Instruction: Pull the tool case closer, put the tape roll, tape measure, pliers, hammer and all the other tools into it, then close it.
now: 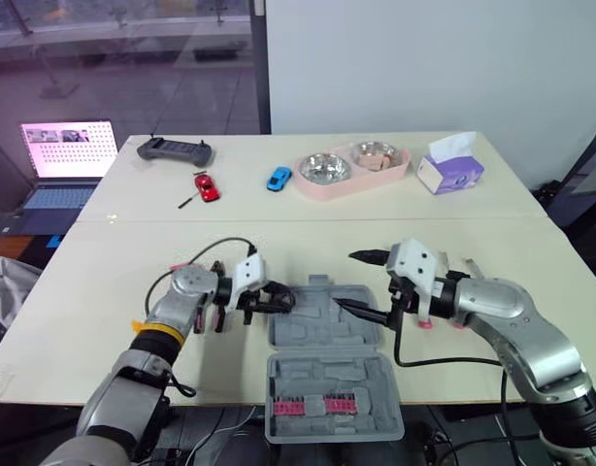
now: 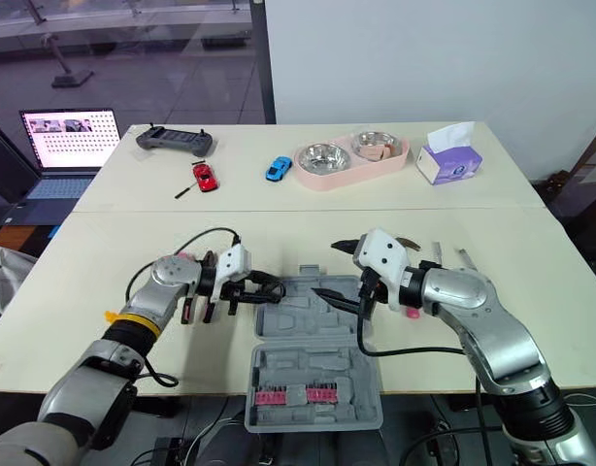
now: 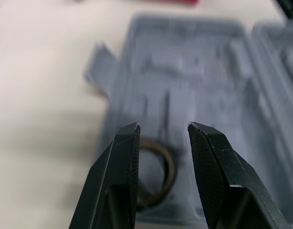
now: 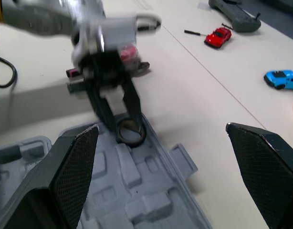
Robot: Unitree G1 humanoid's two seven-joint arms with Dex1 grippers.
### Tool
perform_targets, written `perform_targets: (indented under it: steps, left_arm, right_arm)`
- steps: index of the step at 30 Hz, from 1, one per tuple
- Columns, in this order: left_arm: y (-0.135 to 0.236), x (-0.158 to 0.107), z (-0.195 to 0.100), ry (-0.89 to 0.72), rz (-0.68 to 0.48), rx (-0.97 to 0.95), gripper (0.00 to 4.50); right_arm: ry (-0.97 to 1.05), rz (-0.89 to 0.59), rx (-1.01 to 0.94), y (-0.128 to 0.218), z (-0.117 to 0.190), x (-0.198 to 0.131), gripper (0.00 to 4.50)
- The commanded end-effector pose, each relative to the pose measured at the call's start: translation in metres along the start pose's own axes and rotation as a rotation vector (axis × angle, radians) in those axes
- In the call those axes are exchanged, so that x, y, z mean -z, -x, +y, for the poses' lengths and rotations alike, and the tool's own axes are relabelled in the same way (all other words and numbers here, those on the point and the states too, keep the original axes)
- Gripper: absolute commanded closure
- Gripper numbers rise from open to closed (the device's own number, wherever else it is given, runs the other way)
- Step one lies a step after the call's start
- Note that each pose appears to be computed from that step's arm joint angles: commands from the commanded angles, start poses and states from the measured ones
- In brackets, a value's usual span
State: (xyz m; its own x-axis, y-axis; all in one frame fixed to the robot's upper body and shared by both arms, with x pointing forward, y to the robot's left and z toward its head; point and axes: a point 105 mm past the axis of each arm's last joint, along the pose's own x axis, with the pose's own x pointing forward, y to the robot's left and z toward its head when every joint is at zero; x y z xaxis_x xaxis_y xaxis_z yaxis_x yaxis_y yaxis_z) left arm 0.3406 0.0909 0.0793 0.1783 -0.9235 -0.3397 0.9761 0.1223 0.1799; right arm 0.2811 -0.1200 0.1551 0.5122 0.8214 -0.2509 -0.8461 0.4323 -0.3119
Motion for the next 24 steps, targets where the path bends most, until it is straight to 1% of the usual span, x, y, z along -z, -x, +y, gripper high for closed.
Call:
perform_targets:
  steps: [1, 2, 4, 6, 8, 10, 14, 16, 17, 18, 21, 24]
  left_arm:
    - [0.030, -0.050, 0.016, -0.017, -0.112, -0.038, 2.80]
    - [0.040, -0.053, 0.017, 0.005, -0.114, -0.050, 2.80]
    - [0.064, -0.049, 0.018, 0.039, -0.075, -0.086, 2.80]
    - [0.097, -0.034, 0.017, 0.081, -0.007, -0.165, 2.80]
    - [0.146, -0.011, 0.013, 0.149, 0.068, -0.307, 2.80]
    - [0.184, 0.006, 0.005, 0.204, 0.119, -0.418, 2.80]
    - [0.222, 0.026, -0.011, 0.254, 0.187, -0.529, 2.80]
    - [0.253, 0.041, -0.024, 0.299, 0.226, -0.628, 2.80]
    - [0.266, 0.047, -0.032, 0.312, 0.247, -0.671, 2.80]
    - [0.278, 0.050, -0.040, 0.333, 0.250, -0.722, 2.80]
    - [0.293, 0.057, -0.052, 0.357, 0.243, -0.810, 2.80]
    - [0.305, 0.067, -0.069, 0.389, 0.270, -0.856, 2.01]
  right_arm:
    - [0.043, -0.014, 0.062, 0.017, -0.016, -0.007, 0.00]
    - [0.041, -0.001, 0.080, 0.023, -0.020, -0.005, 0.00]
    - [0.034, 0.022, 0.118, 0.036, -0.027, 0.001, 0.00]
    - [0.026, 0.057, 0.160, 0.053, -0.033, 0.009, 0.00]
    - [0.004, 0.091, 0.223, 0.078, -0.040, 0.019, 0.00]
    - [-0.013, 0.106, 0.266, 0.098, -0.043, 0.027, 0.00]
    - [-0.050, 0.121, 0.315, 0.123, -0.045, 0.037, 0.00]
    - [-0.087, 0.135, 0.361, 0.143, -0.046, 0.044, 0.00]
    - [-0.116, 0.119, 0.385, 0.155, -0.045, 0.045, 0.00]
    - [-0.130, 0.111, 0.402, 0.167, -0.043, 0.044, 0.00]
    - [-0.146, 0.109, 0.456, 0.187, -0.043, 0.039, 0.00]
    - [-0.172, 0.202, 0.516, 0.213, -0.040, 0.056, 0.00]
